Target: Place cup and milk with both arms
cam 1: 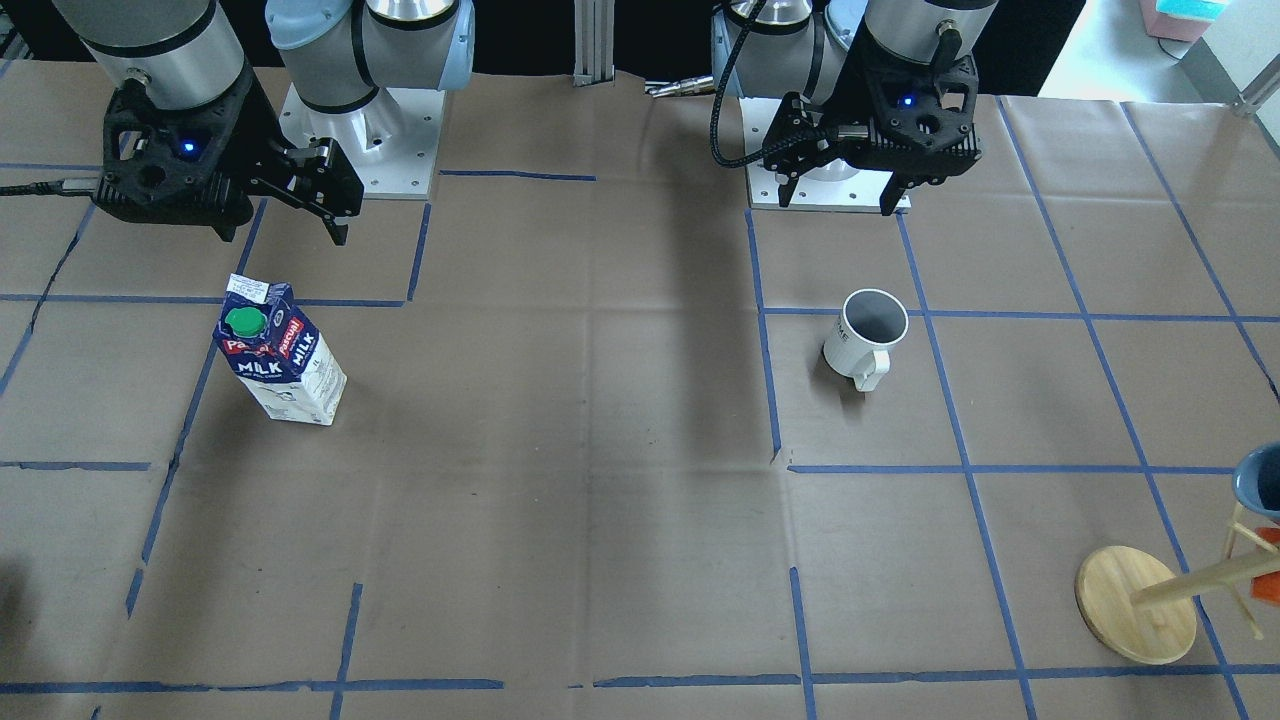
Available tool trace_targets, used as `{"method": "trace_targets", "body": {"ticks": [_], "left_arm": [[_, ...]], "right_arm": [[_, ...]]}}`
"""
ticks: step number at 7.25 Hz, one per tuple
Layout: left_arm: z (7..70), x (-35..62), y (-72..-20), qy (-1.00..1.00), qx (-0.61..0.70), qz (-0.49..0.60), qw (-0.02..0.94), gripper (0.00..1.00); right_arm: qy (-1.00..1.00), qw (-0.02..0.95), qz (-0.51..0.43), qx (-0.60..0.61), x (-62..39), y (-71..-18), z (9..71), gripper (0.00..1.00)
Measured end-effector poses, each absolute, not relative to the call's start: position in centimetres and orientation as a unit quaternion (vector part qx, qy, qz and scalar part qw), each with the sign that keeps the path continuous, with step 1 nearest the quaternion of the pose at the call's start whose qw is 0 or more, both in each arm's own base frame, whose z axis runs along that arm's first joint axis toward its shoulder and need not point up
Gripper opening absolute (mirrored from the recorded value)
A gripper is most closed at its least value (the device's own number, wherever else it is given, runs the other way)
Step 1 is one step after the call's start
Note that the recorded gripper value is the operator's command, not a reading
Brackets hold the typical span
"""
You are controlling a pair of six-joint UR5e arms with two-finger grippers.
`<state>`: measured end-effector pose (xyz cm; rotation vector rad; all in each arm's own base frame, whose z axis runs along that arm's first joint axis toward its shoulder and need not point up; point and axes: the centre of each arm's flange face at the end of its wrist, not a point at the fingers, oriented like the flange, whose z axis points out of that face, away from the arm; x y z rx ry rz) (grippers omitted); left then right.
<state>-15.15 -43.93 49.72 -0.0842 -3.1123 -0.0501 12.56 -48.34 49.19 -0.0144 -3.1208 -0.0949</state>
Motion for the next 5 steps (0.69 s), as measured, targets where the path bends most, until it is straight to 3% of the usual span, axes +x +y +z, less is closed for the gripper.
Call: {"method": "trace_targets", "body": {"ticks": [5], "left_arm": [[49.37, -15.13, -43.83, -0.999, -0.025, -0.019, 0.016, 1.0]], "right_arm": [[-0.999, 0.01, -0.031, -0.005, 12.52, -48.34, 49.14, 1.0]]}}
